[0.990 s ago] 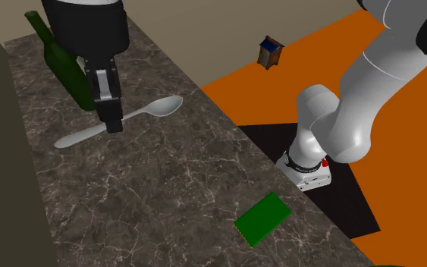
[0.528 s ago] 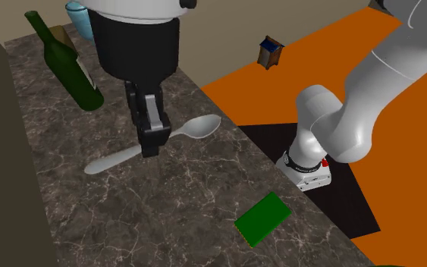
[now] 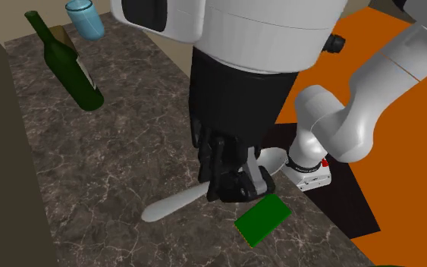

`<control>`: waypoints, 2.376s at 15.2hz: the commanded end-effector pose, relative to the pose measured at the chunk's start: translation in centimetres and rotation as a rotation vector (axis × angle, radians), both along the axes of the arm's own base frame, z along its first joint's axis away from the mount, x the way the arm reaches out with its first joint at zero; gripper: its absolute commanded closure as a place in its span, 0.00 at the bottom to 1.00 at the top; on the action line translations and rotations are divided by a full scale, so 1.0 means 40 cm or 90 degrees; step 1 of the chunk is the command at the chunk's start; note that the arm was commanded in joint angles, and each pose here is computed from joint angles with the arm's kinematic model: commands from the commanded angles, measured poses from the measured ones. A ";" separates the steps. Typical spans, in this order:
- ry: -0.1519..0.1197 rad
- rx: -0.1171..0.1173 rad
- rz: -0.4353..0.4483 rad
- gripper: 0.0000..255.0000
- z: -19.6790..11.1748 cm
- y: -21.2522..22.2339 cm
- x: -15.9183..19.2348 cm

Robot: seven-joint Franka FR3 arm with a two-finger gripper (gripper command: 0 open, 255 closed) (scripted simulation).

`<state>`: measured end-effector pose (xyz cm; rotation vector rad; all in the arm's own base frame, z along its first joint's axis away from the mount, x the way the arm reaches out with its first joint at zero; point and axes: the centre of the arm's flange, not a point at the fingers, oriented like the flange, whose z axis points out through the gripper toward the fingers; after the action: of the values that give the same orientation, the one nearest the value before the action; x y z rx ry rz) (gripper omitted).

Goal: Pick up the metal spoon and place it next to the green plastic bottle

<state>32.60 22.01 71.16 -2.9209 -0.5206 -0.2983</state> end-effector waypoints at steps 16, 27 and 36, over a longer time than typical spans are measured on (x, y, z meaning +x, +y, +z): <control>0.000 0.000 -0.001 1.00 -0.002 0.340 -0.440; 0.000 0.000 -0.001 1.00 -0.001 0.564 -0.726; 0.000 0.000 -0.001 1.00 -0.001 0.739 -0.950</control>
<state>-4.53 50.87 70.90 -2.9234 -0.5200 -0.2998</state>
